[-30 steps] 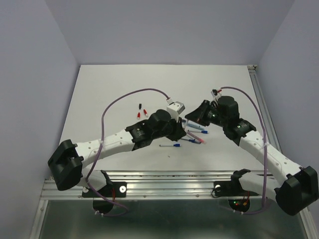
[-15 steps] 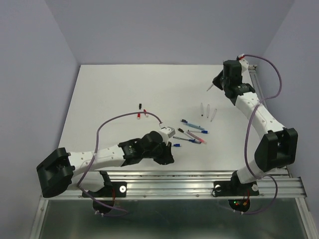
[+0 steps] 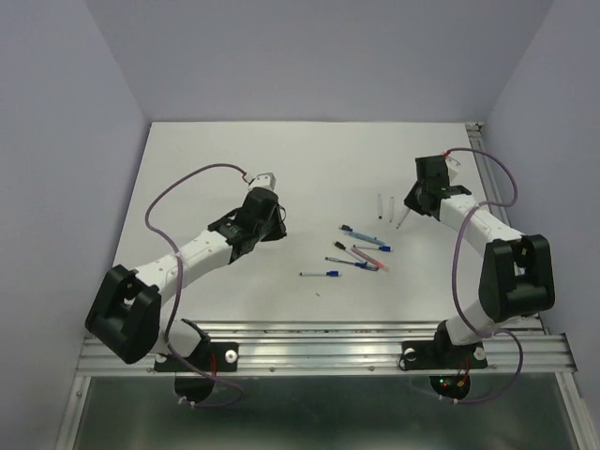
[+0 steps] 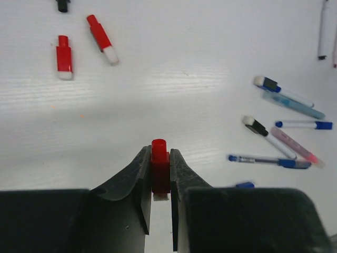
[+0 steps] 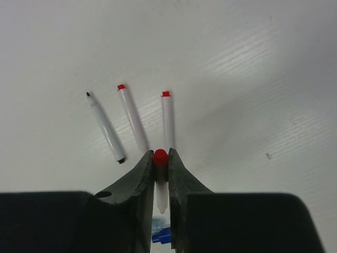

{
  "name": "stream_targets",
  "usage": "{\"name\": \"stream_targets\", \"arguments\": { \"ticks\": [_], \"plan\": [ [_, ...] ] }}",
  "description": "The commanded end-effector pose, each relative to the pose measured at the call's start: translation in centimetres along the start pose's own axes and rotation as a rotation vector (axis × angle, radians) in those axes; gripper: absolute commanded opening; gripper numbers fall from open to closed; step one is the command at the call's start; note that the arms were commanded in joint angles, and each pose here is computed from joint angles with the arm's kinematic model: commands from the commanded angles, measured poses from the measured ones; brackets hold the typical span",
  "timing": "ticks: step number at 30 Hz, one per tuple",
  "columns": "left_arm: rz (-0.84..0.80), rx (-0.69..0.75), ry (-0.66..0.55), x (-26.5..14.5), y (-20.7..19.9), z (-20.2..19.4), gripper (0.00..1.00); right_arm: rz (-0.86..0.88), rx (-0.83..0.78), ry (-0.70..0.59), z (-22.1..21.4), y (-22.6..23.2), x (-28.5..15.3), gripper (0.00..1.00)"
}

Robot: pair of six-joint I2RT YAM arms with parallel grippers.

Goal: Open the pen caps

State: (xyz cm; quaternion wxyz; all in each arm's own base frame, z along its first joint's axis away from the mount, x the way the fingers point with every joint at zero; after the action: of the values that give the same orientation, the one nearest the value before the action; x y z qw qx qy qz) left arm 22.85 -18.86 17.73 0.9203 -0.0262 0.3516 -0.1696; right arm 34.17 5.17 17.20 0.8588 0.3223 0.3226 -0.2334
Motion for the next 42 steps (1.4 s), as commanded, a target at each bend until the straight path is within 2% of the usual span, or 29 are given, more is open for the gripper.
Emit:
{"name": "stream_targets", "arguments": {
  "ticks": [1,5,11,19,22,25,26,28,34,38,40,42],
  "plan": [
    [0.151,0.049,0.032,2.2,2.1,1.6,0.09,-0.048,0.021,-0.016,0.2,-1.8,0.9,0.01],
    [0.195,0.032,0.089,4.2,3.1,1.5,0.15,-0.091,0.012,0.014,0.1,-2.7,2.2,0.01],
    [0.263,0.012,0.192,7.0,4.6,0.0,0.15,-0.143,-0.025,0.046,-0.1,-3.1,4.1,0.01],
    [0.318,-0.014,0.217,8.8,5.9,0.3,0.19,-0.141,0.019,0.110,-1.5,-2.9,6.4,0.02],
    [0.332,-0.020,0.228,9.4,6.2,0.3,0.27,-0.128,0.067,0.125,-2.0,-2.6,6.9,0.08],
    [0.343,-0.027,0.234,9.7,6.4,0.2,0.36,-0.130,0.092,0.133,-2.0,-2.4,7.2,0.09],
    [0.341,-0.029,0.235,9.8,6.3,0.2,0.37,-0.136,0.097,0.130,-1.9,-2.3,7.1,0.11],
    [0.341,-0.033,0.238,9.8,6.4,0.2,0.42,-0.144,0.109,0.128,-1.9,-2.3,7.0,0.21],
    [0.314,-0.043,0.242,9.7,6.1,0.2,0.51,-0.146,0.125,0.119,-1.5,-2.2,6.3,0.32],
    [0.282,-0.050,0.219,8.8,5.7,0.9,0.59,-0.134,0.130,0.105,-1.0,-2.1,5.1,0.49],
    [0.267,-0.049,0.208,8.2,5.5,1.1,0.63,-0.125,0.130,0.104,-0.8,-2.0,4.5,0.52],
    [0.247,-0.056,0.182,7.1,5.3,1.6,0.70,-0.095,0.130,0.093,-0.1,-1.7,3.2,0.60]
  ]
}}
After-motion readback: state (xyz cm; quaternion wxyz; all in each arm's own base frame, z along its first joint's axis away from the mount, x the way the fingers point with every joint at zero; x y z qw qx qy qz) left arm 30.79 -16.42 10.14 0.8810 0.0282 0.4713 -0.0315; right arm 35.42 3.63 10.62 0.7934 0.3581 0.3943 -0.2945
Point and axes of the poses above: each gripper's point midway between its finger pads, its own x axis out along the fingers, its own y axis along the line the jaws close on, z = x × y, the point moved 9 cm from there along -x, back along the fingers, and after that the axes turned 15 degrees about x, right-handed, at the moved point
